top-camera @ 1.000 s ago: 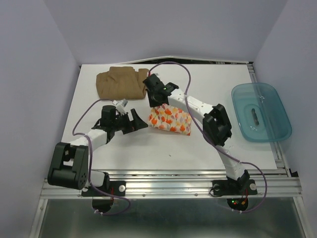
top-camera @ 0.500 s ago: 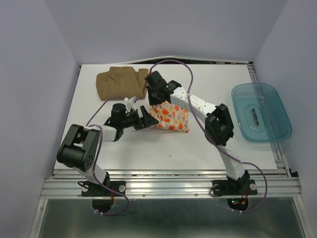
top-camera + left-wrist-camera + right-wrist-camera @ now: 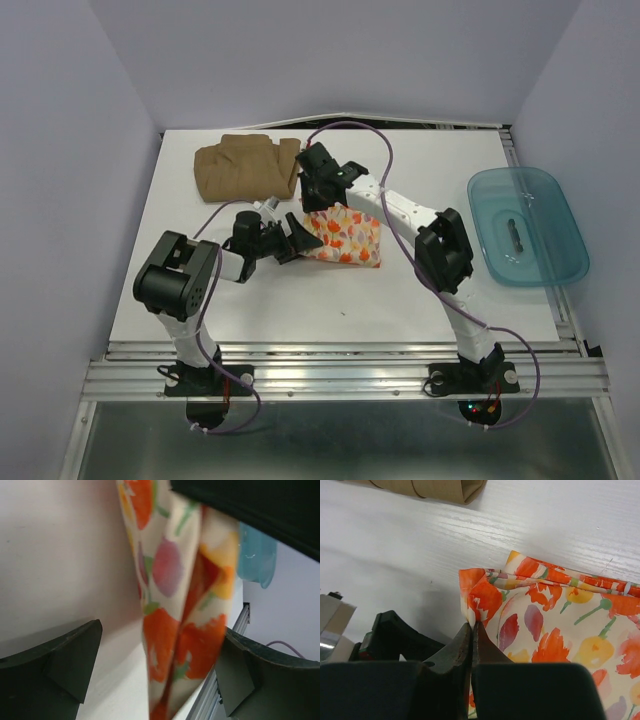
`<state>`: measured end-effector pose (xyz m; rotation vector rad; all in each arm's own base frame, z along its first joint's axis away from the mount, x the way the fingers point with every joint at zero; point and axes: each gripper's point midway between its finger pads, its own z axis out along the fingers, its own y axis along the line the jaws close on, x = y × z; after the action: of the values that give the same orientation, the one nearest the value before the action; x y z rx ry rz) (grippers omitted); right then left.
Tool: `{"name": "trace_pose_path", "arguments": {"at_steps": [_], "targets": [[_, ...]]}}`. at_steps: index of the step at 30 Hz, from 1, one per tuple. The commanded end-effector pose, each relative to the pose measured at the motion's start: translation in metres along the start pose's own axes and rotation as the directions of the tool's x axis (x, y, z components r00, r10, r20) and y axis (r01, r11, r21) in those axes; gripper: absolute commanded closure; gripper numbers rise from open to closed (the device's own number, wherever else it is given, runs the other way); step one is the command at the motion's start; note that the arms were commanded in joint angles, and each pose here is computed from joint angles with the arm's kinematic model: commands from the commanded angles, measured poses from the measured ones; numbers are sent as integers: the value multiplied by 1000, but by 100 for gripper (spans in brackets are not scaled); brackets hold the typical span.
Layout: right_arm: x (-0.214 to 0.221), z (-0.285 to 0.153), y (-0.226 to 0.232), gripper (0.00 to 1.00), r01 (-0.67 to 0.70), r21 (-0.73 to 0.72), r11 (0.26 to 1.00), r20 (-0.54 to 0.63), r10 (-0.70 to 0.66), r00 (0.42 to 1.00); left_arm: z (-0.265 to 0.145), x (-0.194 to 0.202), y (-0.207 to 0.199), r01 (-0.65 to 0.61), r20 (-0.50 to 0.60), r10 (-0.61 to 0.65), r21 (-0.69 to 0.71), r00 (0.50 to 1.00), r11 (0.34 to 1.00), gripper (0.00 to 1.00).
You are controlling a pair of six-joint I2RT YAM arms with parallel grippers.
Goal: Fold and stack the skirts
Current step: Neatly place the folded skirt to the corner
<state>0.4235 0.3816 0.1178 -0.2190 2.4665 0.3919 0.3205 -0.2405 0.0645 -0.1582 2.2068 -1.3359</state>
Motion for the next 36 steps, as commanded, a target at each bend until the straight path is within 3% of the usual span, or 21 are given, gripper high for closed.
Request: {"name": "trace_pose_path", "arguments": {"at_steps": [1,7,13,16,19,21,22,23,24,25,26,27,28,31,36], "targets": [[-35,-19,17,99,-48,-66,997,96,54,994,18,-20,-15,-53,54,50,37,997,998,4],[-42,-18,11,99,-59,-29,998,126,62,990,34,-37,-19,-37,116,33,36,993,999,17],[-44,-8,5,99,-76,-8,997,131,77,988,46,-29,-20,-15,102,10,54,995,998,24],[-49,-7,1,99,-83,-5,997,140,82,987,50,-28,-15,-2,98,-3,46,995,999,38],[-52,-9,3,99,-75,-12,997,145,76,987,55,-32,-13,-12,95,9,29,995,999,58],[-53,-10,4,99,-64,-17,998,148,65,987,58,-44,-16,-52,115,50,8,992,999,84],[-57,-13,3,96,-57,-9,998,161,58,985,58,-44,-10,-48,94,51,-32,994,998,93],[-62,-14,-5,87,-65,4,998,171,63,983,59,-49,-3,-104,96,112,-81,989,991,99],[-70,-18,-13,79,-66,26,997,193,59,979,61,-55,-1,-114,71,124,-133,990,985,100],[-73,-21,-15,55,-60,34,998,207,52,977,61,-61,-2,-141,67,153,-157,986,977,100],[-82,-23,-29,43,-73,51,996,223,60,973,64,-82,-6,-218,89,239,-200,967,955,100],[-89,-26,-38,32,-72,68,995,240,54,969,61,-78,7,-223,33,241,-269,970,937,100],[-102,-33,-53,15,-86,88,992,265,60,962,60,-87,13,-256,32,281,-325,959,910,100],[-124,-49,-86,0,-92,148,985,316,41,948,59,-111,17,-406,-54,424,-420,904,812,100],[-137,-79,-167,0,-97,277,956,332,-1,943,56,-156,7,-591,-167,595,-483,786,646,100]]}}
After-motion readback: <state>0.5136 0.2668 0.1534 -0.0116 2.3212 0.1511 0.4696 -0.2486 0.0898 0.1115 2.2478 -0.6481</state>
